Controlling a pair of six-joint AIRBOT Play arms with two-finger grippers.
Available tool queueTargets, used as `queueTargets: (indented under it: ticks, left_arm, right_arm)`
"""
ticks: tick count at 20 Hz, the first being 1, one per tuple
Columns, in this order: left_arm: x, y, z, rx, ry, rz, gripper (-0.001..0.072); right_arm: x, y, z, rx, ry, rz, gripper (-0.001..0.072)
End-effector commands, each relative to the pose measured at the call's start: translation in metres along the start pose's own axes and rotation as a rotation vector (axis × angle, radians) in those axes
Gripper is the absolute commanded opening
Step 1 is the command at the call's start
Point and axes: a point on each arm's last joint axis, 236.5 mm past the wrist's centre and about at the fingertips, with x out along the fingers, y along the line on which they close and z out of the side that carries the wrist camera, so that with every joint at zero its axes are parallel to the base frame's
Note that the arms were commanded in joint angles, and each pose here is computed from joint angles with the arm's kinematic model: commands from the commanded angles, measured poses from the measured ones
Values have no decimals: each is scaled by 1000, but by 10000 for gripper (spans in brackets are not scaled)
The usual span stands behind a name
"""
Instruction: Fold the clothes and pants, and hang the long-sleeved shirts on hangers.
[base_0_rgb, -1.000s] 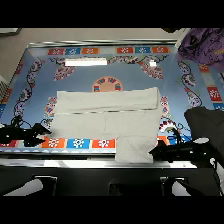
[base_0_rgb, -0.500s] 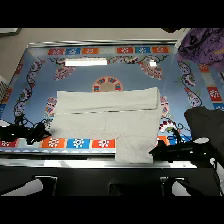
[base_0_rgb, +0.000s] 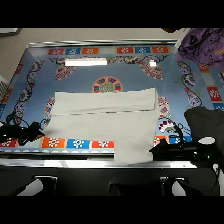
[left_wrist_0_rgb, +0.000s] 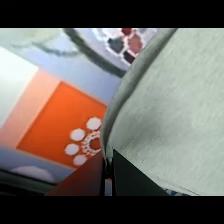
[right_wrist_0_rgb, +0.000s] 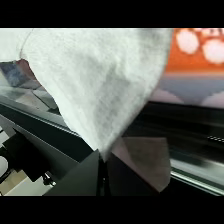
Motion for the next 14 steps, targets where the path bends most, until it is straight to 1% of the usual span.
queueTargets:
  ticks: [1, 4, 6, 10, 14]
  left_arm:
    - [-41, 14, -4, 4, -112, 98, 15]
    - [-56, 4, -5, 21, -168, 68, 15]
    - [-55, 2, 0, 26, -180, 65, 15]
    - [-55, -15, 17, 73, -255, 42, 15]
    - [-55, -42, 43, 139, -319, 19, 15]
  right_arm:
    - [-17, 11, -22, -16, -33, -50, 36]
    - [-29, 30, -27, -79, -142, -47, 35]
    - [-40, 42, -16, -128, -229, -43, 35]
    - [-66, 70, 32, -216, -389, -5, 35]
    - [-76, 86, 81, -285, -431, 58, 35]
